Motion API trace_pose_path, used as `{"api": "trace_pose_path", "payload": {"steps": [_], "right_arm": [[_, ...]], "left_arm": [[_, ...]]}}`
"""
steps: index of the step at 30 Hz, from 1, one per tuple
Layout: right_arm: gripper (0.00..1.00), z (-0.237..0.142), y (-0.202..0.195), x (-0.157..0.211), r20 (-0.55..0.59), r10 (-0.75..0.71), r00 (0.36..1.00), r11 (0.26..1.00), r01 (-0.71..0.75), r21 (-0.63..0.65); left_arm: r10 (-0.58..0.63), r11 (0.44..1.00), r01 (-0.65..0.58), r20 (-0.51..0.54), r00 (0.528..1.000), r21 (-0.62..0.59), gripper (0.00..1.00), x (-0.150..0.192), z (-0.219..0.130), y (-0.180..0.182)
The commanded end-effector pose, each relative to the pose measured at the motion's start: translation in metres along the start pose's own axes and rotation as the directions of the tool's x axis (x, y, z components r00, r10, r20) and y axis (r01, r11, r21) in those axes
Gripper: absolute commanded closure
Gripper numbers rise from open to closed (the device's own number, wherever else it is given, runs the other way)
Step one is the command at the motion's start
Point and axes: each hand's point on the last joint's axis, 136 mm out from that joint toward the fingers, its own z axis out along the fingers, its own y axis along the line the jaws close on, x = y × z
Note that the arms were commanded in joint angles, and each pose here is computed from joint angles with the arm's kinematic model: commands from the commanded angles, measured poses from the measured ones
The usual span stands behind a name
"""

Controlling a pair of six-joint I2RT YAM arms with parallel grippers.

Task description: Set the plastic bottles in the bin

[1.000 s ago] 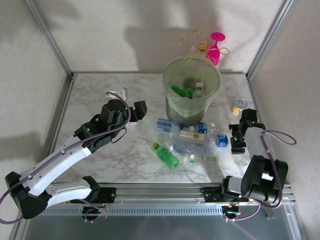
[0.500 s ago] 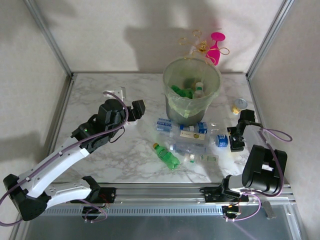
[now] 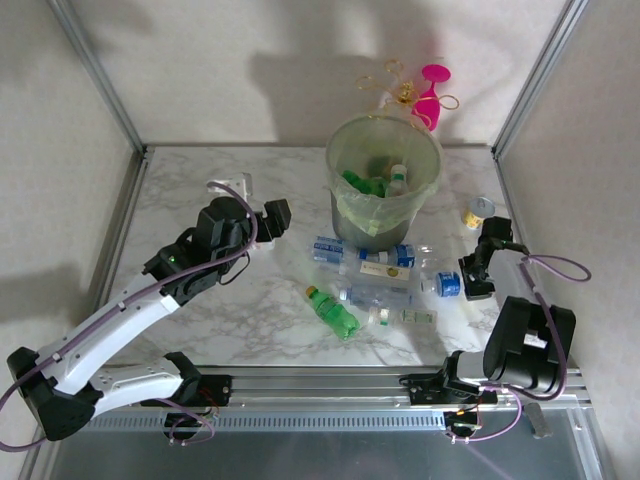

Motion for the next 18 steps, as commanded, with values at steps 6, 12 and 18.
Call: {"api": "trace_pose_path", "payload": {"steps": [6,12,18], "right_arm": [[0.54,-0.118,0.053,-0.036,0.168,0.034,0.985,0.975,0.004,-0.223],[0.55,-0.208,0.097,-0.043,0.287,-0.039,0.957,0.904,0.156,-0.397],[0.55,-0.293,0.149,-0.043,0.395,-0.136,0.908,0.729,0.362,-0.581]], "left_arm": [[0.002,1.000,-0.003,0.056,0.998,0.024,0.13,-0.029,-0.009,-0.009],[-0.023,0.998,0.015,0.122,0.992,0.068,0.14,-0.054,-0.019,-0.021],[-0.085,0.973,0.031,0.233,0.969,0.229,0.13,-0.089,-0.049,-0.045]]}}
